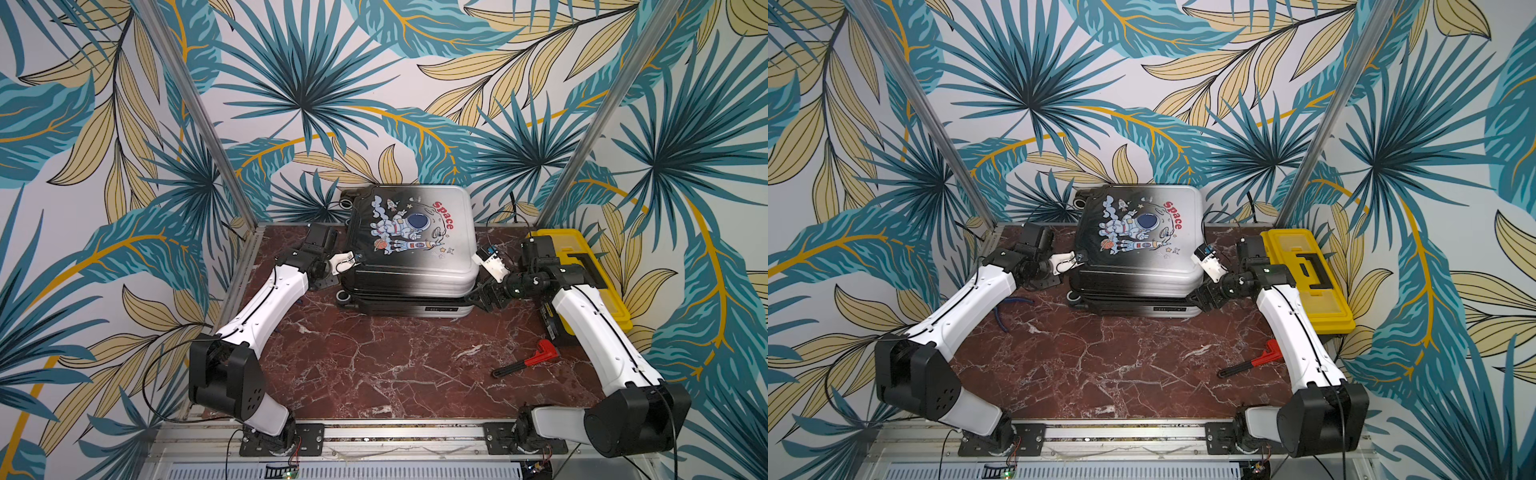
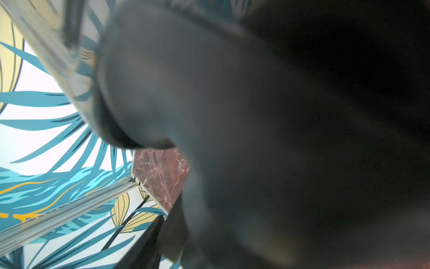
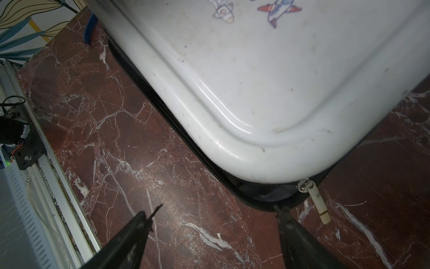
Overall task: Close the suitcase zippers
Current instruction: Adjust the suitcase at the center of the board.
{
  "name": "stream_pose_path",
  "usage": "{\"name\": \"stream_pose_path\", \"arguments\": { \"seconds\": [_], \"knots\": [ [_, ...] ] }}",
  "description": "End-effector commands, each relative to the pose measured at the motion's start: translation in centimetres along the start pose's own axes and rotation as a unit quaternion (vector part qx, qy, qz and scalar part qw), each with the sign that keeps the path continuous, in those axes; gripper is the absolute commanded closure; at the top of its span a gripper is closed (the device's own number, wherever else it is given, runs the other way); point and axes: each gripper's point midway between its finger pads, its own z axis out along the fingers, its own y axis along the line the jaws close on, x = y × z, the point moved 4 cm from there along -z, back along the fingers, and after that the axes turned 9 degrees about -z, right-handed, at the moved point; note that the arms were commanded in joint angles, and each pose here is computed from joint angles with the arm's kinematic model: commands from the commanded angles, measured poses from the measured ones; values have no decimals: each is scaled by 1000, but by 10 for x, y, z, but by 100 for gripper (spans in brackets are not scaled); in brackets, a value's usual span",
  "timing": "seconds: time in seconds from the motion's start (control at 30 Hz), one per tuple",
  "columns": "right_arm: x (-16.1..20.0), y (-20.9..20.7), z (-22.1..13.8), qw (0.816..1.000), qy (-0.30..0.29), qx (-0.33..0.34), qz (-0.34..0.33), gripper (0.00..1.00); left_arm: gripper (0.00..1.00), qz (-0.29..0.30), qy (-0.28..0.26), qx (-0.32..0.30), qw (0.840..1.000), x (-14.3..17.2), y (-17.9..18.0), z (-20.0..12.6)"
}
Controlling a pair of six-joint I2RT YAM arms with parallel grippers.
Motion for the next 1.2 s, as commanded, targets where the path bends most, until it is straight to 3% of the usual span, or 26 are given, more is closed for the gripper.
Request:
{"name": "stream_pose_path", "arguments": {
  "seconds": [0.0, 0.33, 0.63, 0.8, 0.97, 1.17],
  "knots": [
    [0, -2, 2, 1000, -5, -11, -1, 13, 31, 4, 53, 53, 997, 16, -24, 8],
    [12, -5, 7, 1000, 7, -12, 10, 14, 37, 35, 66, 56, 996, 17, -16, 23],
    [34, -15, -6, 999, 20, 21, 39, 14, 50, 44, 69, 66, 995, 9, -4, 43],
    [60, -30, 1, 996, 32, 64, 49, 17, 54, 43, 50, 70, 995, 5, -5, 36],
    [61, -39, 17, 997, -20, 76, 8, 21, 58, 38, 34, 66, 997, 2, -1, 26],
    [62, -62, 23, 998, -6, 69, -5, 22, 61, 23, -22, 67, 997, -16, 7, 5]
  ]
}}
